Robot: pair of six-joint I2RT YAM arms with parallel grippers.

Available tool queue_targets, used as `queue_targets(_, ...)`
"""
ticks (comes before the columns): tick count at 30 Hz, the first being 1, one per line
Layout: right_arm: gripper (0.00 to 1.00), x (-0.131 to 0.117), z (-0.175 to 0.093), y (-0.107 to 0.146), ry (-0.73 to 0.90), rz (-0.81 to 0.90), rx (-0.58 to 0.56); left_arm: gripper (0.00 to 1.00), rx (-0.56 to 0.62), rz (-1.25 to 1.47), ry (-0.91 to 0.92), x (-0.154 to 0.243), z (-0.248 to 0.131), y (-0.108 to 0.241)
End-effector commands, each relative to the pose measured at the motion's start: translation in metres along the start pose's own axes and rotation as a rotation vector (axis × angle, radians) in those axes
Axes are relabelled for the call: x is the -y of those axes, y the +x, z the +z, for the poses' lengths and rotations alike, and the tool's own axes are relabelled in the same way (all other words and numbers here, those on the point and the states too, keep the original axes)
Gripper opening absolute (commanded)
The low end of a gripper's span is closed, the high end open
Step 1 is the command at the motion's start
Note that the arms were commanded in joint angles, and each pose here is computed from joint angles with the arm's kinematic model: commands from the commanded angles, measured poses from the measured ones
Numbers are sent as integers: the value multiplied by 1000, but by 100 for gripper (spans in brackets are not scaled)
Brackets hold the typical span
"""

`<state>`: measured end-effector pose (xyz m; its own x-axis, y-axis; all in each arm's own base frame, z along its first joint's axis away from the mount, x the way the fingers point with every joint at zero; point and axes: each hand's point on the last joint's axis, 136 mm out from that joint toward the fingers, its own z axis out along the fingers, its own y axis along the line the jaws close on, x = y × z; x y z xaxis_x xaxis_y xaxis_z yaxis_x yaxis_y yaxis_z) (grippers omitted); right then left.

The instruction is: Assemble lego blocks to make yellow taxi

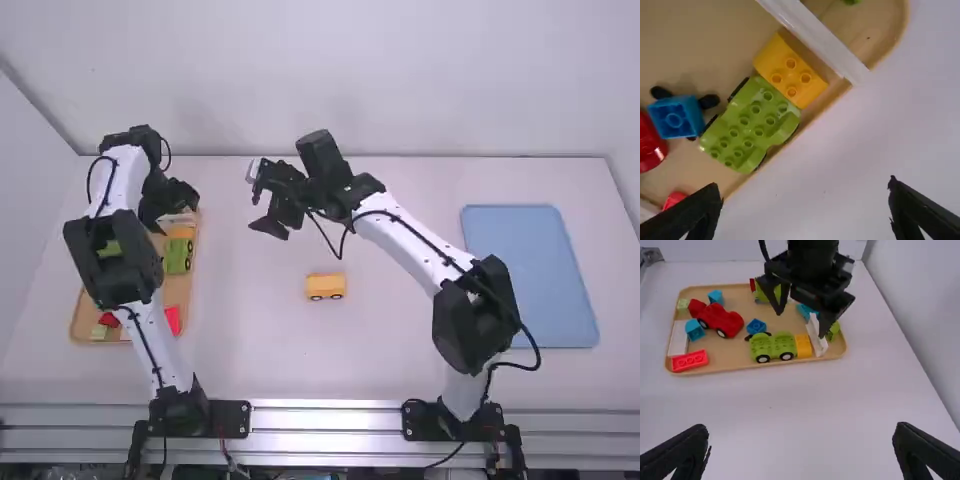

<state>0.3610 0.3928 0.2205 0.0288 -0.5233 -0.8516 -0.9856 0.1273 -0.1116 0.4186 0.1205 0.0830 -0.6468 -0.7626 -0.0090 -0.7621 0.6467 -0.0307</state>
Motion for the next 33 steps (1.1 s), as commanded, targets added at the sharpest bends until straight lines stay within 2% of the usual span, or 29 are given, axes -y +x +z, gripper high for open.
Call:
queue_targets(1, 98, 7, 2, 1, 23, -2, -14, 87, -9, -46, -22, 0, 14, -5)
queue_targets(3, 98, 6, 2, 3, 17, 4, -21, 85, -17, -77, -27, 3, 25, -6)
queue_targets(7, 98, 9, 0, 5, 21, 11, -23, 74, -21, -136, -34, 6, 45, -10)
queue_targets(9, 98, 11, -1, 6, 22, 14, -22, 65, -22, -170, -35, 6, 52, -12)
queue_targets(12, 98, 10, -1, 8, 22, 18, -29, 57, -22, -221, -40, 5, 58, -15)
queue_targets(18, 98, 14, -4, 10, 27, 26, -31, 59, 46, -356, -110, -11, 63, -25)
queue_targets(22, 98, 18, -6, 12, 37, 31, -33, 57, 82, -354, -82, -5, 69, -33)
queue_targets(24, 98, 19, -7, 13, 38, 32, -32, 55, 88, -356, -76, -4, 71, -34)
queue_targets(25, 98, 19, -7, 13, 38, 32, -32, 51, 88, -381, -77, -7, 73, -35)
queue_targets(33, 98, 25, -10, 14, 50, 34, -31, 54, 75, -416, -103, -12, 83, -27)
